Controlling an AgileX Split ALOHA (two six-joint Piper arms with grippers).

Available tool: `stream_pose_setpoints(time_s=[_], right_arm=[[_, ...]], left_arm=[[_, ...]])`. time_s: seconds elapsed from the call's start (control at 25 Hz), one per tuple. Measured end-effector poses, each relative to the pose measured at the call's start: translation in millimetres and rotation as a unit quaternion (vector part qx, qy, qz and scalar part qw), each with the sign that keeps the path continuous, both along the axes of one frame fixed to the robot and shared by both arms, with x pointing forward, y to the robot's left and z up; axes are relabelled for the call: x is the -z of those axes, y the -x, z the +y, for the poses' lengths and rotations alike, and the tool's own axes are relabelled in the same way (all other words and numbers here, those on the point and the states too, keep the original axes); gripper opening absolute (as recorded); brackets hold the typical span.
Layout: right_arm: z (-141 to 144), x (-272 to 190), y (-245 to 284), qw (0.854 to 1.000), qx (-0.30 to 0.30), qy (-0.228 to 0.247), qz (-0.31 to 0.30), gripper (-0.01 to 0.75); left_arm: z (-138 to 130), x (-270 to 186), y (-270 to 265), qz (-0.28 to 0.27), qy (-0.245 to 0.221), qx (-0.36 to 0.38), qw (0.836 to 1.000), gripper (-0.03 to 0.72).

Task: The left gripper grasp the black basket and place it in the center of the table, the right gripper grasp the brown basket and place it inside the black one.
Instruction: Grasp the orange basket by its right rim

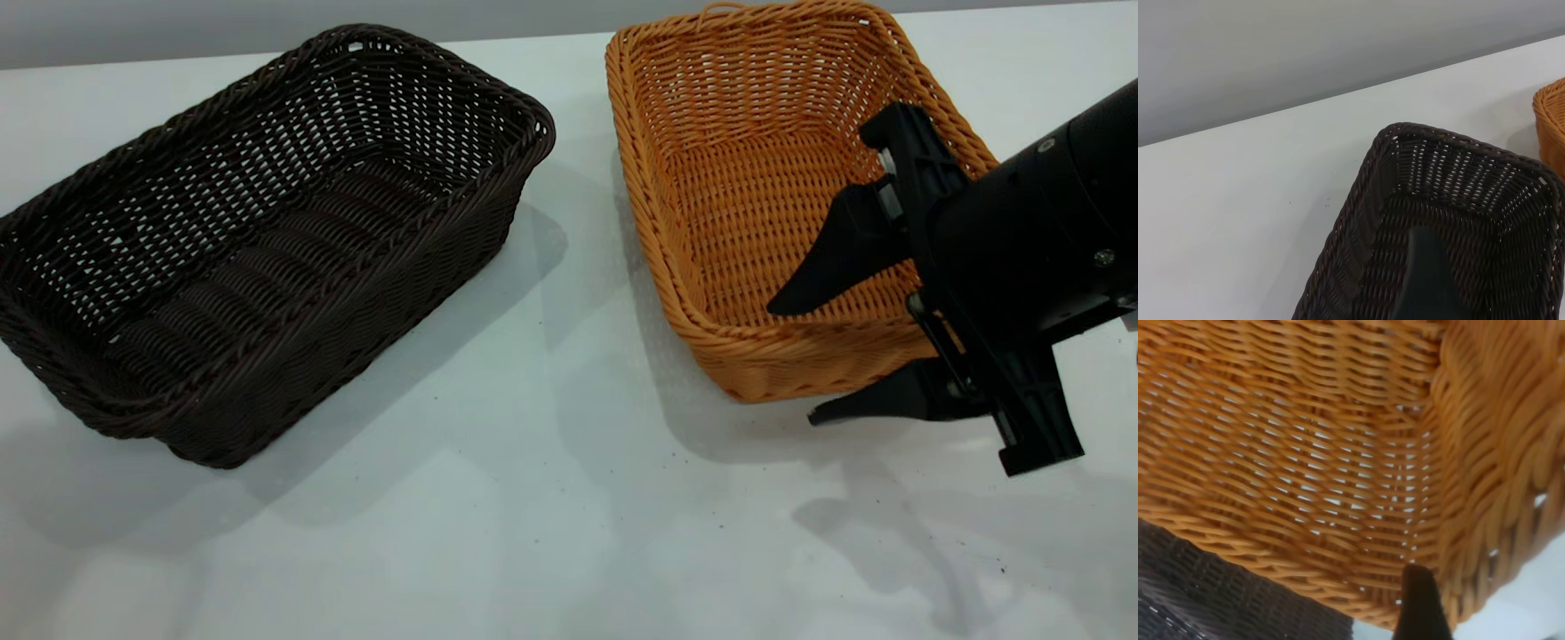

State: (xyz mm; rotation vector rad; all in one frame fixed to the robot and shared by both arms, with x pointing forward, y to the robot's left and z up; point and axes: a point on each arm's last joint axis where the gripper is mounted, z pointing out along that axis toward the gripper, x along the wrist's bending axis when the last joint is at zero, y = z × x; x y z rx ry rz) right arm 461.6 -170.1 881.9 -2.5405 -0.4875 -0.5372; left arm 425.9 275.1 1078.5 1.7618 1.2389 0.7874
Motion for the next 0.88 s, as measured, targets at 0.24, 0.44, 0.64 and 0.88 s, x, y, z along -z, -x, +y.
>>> stream_pose_setpoints(time_s=[0.24,0.44,0.64,0.88], right_arm=[[-1,-5,-14,0.999,0.017,0.024,-0.026,0.459],[1,1,-15,1.000,0.013,0.022,-0.015,0.459],[2,18,-13,0.999,0.017,0.022,0.022,0.459],[-2,24,-14,0.998,0.027,0.049,0.024,0.459]], left_arm=[[0,0,0,0.000,-0.001,0.000,1.000,0.421],[0,0,0,0.000,-0.001,0.000,1.000,0.421],[0,0,0,0.000,-0.001,0.000,1.000,0.421],[0,0,0,0.000,-0.001,0.000,1.000,0.421]])
